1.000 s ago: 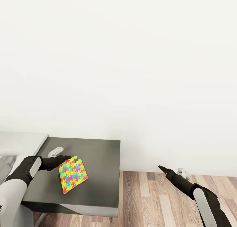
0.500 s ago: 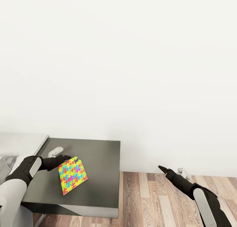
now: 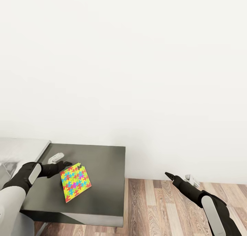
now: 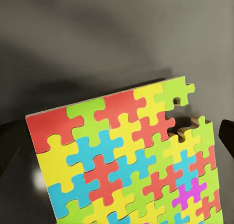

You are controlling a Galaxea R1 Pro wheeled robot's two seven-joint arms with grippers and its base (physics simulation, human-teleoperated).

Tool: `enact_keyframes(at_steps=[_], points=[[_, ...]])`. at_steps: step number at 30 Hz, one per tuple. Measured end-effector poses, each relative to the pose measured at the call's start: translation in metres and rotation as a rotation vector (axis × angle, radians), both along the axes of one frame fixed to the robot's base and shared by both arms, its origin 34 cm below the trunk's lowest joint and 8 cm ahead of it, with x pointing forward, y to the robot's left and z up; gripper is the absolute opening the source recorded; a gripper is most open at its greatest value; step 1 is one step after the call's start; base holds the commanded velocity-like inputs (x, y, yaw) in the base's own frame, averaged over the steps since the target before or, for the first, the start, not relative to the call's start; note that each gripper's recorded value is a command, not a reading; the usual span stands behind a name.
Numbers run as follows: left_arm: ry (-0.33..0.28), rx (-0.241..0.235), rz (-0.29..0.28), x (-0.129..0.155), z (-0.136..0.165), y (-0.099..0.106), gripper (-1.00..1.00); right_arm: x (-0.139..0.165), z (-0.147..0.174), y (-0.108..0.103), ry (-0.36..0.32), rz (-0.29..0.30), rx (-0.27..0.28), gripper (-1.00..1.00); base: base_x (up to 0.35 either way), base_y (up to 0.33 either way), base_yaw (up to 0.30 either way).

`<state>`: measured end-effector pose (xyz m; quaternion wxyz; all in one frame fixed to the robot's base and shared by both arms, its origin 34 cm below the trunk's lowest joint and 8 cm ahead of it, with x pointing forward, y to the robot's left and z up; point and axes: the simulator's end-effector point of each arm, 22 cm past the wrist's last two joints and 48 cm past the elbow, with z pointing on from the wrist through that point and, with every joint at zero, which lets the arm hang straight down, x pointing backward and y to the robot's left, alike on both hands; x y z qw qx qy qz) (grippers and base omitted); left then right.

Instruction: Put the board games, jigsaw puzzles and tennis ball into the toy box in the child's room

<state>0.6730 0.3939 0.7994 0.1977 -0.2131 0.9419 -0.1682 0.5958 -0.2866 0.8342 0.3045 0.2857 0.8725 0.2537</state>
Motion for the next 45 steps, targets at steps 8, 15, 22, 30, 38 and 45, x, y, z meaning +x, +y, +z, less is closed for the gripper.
enact_keyframes(at_steps=[8,15,22,30,38,45], points=[[0.002,0.012,0.003,0.0,0.0,0.004,1.0,0.0,0.0,0.0,0.0,0.0,0.0,1.0,0.0,0.0,0.0],[0.007,0.028,0.014,-0.002,0.0,0.014,1.0,0.0,-0.001,0.0,0.001,0.0,0.0,1.0,0.0,0.0,0.0],[0.011,0.041,0.024,-0.004,-0.001,0.026,1.0,-0.001,-0.004,0.0,0.007,0.0,0.0,1.0,0.0,0.0,0.0],[0.018,0.039,0.019,-0.006,-0.007,0.026,1.0,-0.003,-0.009,0.0,0.019,0.0,0.0,1.0,0.0,0.0,0.0],[0.03,0.038,0.016,-0.009,-0.014,0.026,1.0,-0.006,-0.015,0.0,0.032,0.0,0.0,1.0,0.0,0.0,0.0],[0.04,0.037,0.016,-0.011,-0.02,0.025,1.0,-0.008,-0.021,0.0,0.043,0.0,0.0,1.0,0.0,0.0,0.0]])
